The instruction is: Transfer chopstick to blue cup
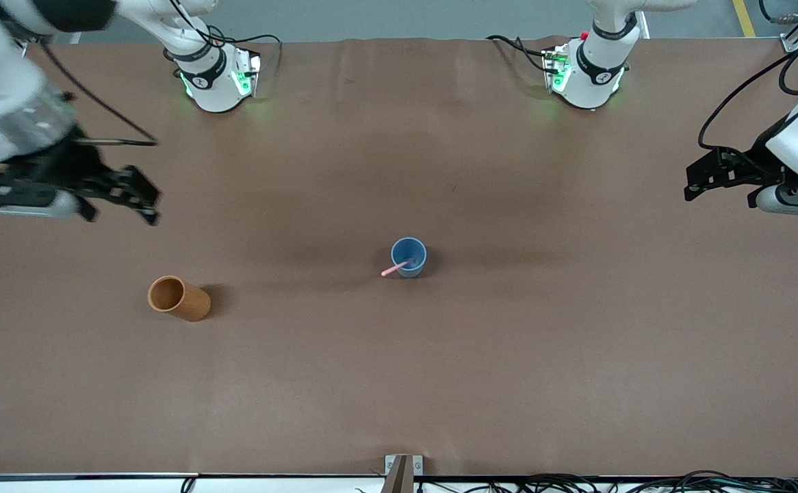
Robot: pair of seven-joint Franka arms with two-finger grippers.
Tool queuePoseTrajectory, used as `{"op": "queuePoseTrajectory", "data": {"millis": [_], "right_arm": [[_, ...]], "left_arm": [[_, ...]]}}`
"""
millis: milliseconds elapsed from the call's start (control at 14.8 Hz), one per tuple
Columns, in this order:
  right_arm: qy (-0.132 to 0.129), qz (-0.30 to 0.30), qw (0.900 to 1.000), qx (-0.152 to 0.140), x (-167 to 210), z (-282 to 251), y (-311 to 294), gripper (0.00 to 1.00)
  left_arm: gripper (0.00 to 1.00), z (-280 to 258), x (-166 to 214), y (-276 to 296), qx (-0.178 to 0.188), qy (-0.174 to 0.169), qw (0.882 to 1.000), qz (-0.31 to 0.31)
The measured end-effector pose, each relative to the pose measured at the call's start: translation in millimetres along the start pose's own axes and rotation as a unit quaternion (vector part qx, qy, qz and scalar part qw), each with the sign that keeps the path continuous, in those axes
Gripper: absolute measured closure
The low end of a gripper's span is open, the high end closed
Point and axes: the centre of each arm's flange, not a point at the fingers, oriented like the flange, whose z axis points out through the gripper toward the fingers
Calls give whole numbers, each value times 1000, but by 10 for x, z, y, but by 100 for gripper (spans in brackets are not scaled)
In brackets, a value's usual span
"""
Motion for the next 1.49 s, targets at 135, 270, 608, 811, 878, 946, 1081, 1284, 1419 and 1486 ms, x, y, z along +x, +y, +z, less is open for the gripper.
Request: {"op": "queuePoseTrajectory", "data": {"millis": [135, 270, 608, 811, 878, 946, 1081, 1284, 1419, 1486], "right_arm": [[-26, -7, 1000, -12, -30, -18, 405, 0], [-55, -14, 998, -19, -83, -14, 706, 0], [-78, -26, 996, -22, -133, -48, 1256, 0], [-94, -27, 995, -8, -185, -56, 1287, 0], [-99, -25, 995, 1, -199, -56, 1293, 0], [-101, -22, 995, 6, -206, -58, 1316, 0], [-101, -16, 995, 10, -206, -59, 1386, 0], [-100, -14, 995, 11, -205, -62, 1421, 0], [-99, -14, 995, 11, -202, -64, 1418, 0], [-97, -14, 995, 11, -197, -66, 1418, 0]], "left_arm": [[0, 0, 0, 6, 0, 0, 1000, 1], [0, 1, 0, 44, 0, 0, 1000, 4], [0, 5, 1, 118, 0, 0, 1000, 10], [0, 4, 1, 62, 1, 0, 1000, 5], [0, 4, 1, 59, 1, 0, 1000, 5], [0, 4, 1, 58, 1, 0, 1000, 5], [0, 4, 1, 55, 1, 0, 1000, 4], [0, 7, 2, 49, 1, -1, 1000, 4], [0, -3, 2, 49, 1, 0, 1000, 4], [0, -5, 2, 49, 1, 1, 1000, 4]]}}
